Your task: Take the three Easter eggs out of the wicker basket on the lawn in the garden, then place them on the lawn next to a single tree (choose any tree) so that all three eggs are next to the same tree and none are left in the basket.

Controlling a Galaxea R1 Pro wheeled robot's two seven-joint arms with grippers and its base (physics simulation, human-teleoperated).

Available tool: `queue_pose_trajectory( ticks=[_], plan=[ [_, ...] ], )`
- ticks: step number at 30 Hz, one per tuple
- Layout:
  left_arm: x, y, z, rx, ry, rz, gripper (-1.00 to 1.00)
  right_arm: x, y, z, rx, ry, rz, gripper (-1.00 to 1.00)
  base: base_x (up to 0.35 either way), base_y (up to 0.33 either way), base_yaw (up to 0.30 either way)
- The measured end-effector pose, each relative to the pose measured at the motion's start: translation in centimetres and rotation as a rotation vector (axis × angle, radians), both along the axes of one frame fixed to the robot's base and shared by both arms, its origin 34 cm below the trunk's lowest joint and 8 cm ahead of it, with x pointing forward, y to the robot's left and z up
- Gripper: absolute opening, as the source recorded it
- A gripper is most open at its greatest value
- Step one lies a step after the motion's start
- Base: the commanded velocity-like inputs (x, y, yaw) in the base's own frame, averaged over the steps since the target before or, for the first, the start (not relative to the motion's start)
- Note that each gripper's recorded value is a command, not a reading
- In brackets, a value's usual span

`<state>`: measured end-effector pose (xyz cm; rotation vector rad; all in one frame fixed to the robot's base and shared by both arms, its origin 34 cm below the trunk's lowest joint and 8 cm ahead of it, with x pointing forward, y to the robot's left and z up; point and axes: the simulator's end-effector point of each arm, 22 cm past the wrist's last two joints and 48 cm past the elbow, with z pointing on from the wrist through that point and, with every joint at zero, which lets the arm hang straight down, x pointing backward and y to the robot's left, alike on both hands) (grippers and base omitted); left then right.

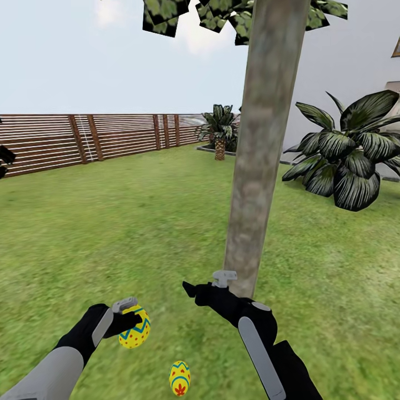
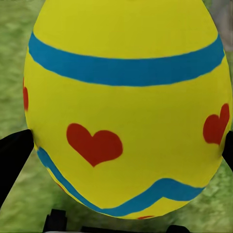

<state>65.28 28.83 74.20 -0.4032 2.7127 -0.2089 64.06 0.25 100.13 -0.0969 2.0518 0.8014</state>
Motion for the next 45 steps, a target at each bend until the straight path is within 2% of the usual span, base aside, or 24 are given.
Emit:
queue_pose_trajectory(
  ticks=[45],
  plan=[
    [0.7, 0.2, -5.8, 0.007, -0.001, 0.000, -1.00, 0.5, 0.0, -7.1, -0.011, 0.020, -0.001, 1.00, -0.015, 0.004, 0.000]
  ],
)
